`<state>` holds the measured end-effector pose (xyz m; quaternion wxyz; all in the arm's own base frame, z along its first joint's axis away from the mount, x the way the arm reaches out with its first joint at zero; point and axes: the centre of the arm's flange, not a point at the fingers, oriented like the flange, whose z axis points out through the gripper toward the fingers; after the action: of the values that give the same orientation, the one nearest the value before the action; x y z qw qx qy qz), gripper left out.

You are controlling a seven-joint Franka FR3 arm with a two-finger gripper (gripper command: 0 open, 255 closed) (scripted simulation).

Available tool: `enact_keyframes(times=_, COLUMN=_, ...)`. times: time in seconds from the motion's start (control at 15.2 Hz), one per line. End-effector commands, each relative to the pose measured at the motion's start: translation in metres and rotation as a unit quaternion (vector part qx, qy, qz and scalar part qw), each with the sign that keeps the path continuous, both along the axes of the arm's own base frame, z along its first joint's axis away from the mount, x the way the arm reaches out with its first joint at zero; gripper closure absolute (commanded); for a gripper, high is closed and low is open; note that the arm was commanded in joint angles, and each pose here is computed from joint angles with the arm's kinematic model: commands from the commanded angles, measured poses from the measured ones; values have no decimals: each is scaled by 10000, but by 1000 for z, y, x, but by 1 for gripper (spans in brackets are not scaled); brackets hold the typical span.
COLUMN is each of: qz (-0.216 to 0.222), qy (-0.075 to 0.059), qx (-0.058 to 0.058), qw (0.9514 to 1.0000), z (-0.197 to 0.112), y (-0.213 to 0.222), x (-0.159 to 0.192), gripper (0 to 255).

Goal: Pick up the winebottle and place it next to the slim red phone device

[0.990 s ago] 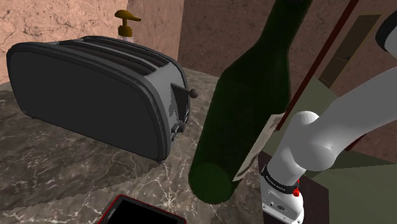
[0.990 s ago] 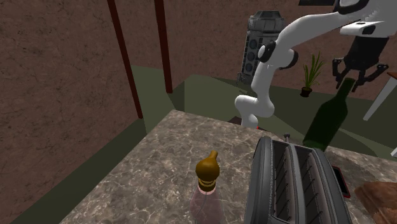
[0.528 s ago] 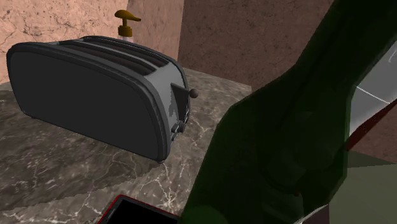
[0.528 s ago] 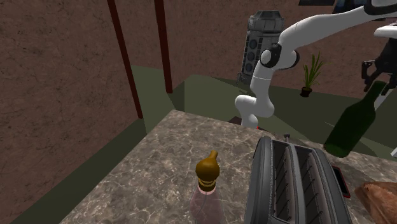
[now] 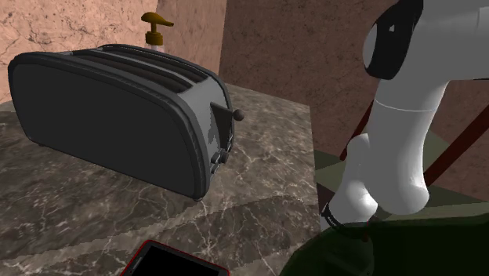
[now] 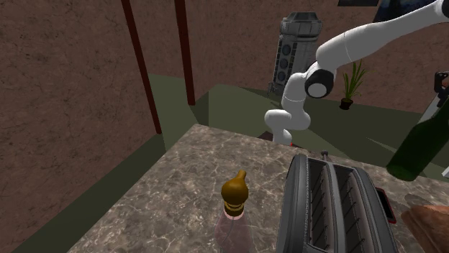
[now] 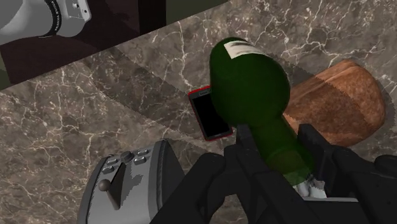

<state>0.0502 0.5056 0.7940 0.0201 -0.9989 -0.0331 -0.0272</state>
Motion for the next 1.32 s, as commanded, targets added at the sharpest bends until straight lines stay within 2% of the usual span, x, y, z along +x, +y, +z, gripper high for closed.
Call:
enact_keyframes(times=0.0, qz=-16, qy=8, qx=-1, qw=10000, z=-13, y=2, x=1, gripper=255)
enact_keyframes(times=0.59, qz=-16, qy=8, qx=-1, qw=10000, z=-59, y=2, x=0, gripper=255)
enact_keyframes(times=1.06, qz=-16, qy=8, qx=-1, qw=10000, z=-59, y=2, x=0, gripper=255)
enact_keyframes(times=1.12, qz=-16, qy=8, qx=-1, qw=10000, z=-59, y=2, x=0, gripper=0)
enact_keyframes(times=1.25, qz=-16, qy=8, qx=-1, qw=10000, z=-59, y=2, x=0, gripper=0)
